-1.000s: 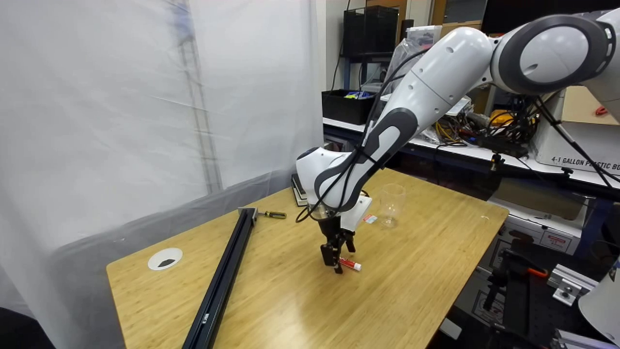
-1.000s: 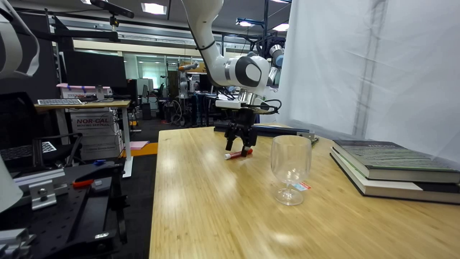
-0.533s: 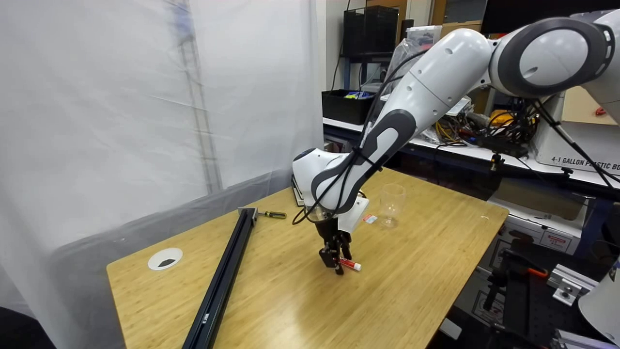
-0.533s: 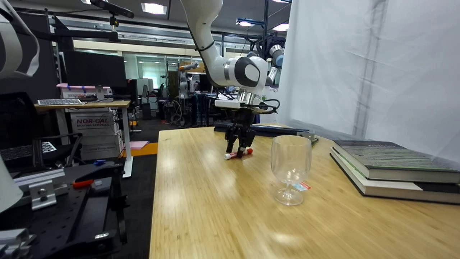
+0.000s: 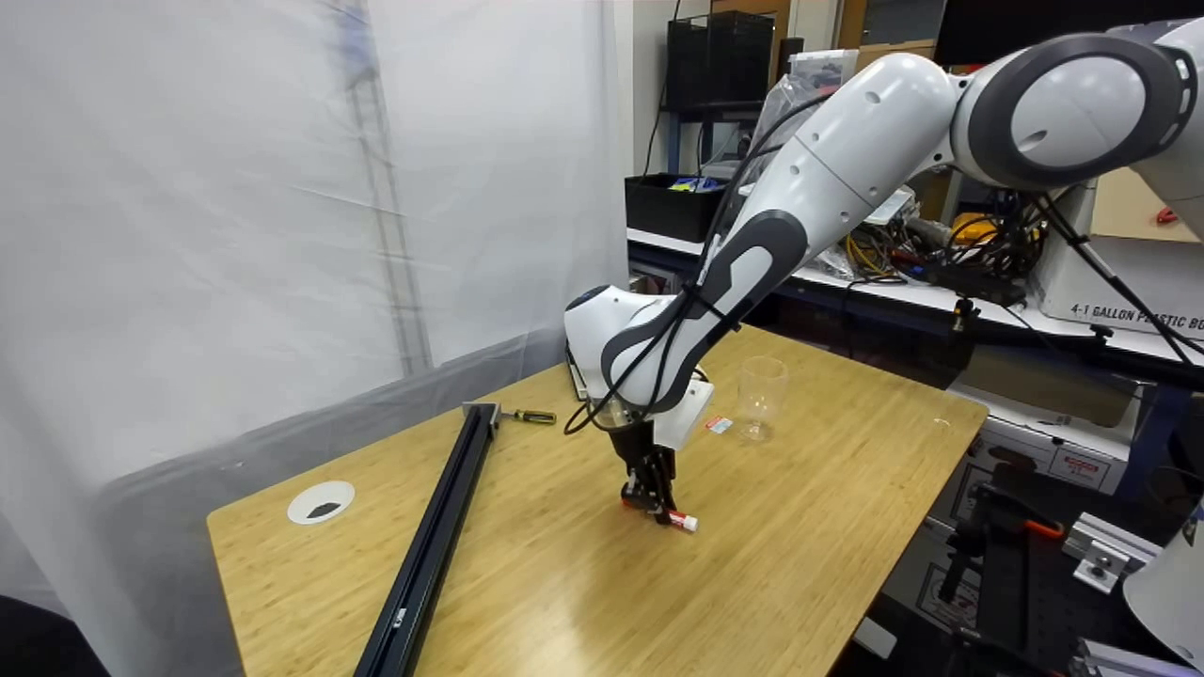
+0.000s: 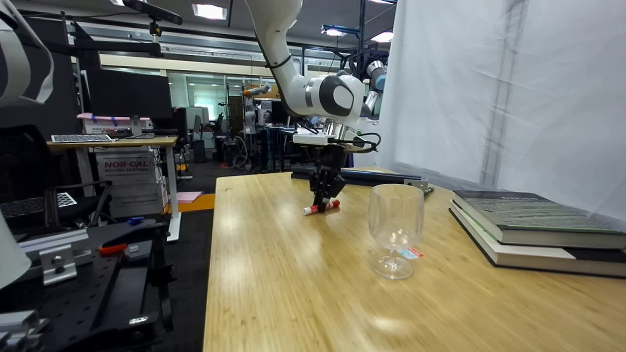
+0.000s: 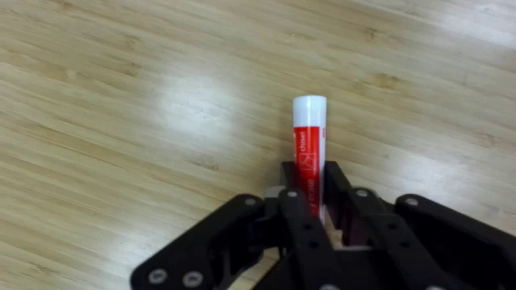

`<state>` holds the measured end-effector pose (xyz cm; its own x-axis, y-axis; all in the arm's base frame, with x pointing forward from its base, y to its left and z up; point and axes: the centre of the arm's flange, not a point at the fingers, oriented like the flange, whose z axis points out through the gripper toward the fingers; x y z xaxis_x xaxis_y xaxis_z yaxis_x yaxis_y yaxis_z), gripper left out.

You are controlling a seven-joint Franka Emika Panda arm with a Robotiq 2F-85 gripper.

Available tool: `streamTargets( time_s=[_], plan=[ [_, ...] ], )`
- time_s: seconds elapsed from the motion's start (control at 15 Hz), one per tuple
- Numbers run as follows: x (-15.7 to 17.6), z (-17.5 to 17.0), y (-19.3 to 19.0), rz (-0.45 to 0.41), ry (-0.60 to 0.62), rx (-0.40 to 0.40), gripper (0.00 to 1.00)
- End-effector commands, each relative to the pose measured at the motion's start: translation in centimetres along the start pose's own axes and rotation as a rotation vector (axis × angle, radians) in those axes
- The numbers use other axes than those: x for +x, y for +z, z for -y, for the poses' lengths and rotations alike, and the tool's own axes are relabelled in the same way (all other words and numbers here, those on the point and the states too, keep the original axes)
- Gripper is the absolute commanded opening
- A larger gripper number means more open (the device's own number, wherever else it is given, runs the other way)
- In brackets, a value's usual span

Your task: Put the marker in the glass

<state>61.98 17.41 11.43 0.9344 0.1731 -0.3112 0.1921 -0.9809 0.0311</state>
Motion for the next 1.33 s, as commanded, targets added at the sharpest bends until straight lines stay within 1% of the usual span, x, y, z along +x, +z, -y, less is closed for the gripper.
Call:
streamTargets(
  time_s=[0.0, 0.13, 0.27, 0.47, 0.8, 1.0, 1.13, 1.27],
  plan=[
    [-0.4, -1.8, -0.8, -0.002, -0.003, -0.029, 0.05],
    [-0.8, -3.8, -1.9, -0.021, 0.021, -0.035, 0.05],
    [-1.6, -6.3, -3.7, -0.044, 0.053, -0.033, 0.05],
    [-2.9, -9.6, -8.0, -0.105, 0.101, -0.029, 0.05],
    [-7.2, -14.4, -14.7, -0.207, 0.198, -0.024, 0.05],
    [-10.1, -17.3, -16.9, -0.256, 0.332, -0.035, 0.05],
    [-11.5, -19.0, -17.5, -0.279, 0.426, -0.036, 0.05],
    [-12.7, -20.5, -17.5, -0.308, 0.546, -0.052, 0.05]
  ],
)
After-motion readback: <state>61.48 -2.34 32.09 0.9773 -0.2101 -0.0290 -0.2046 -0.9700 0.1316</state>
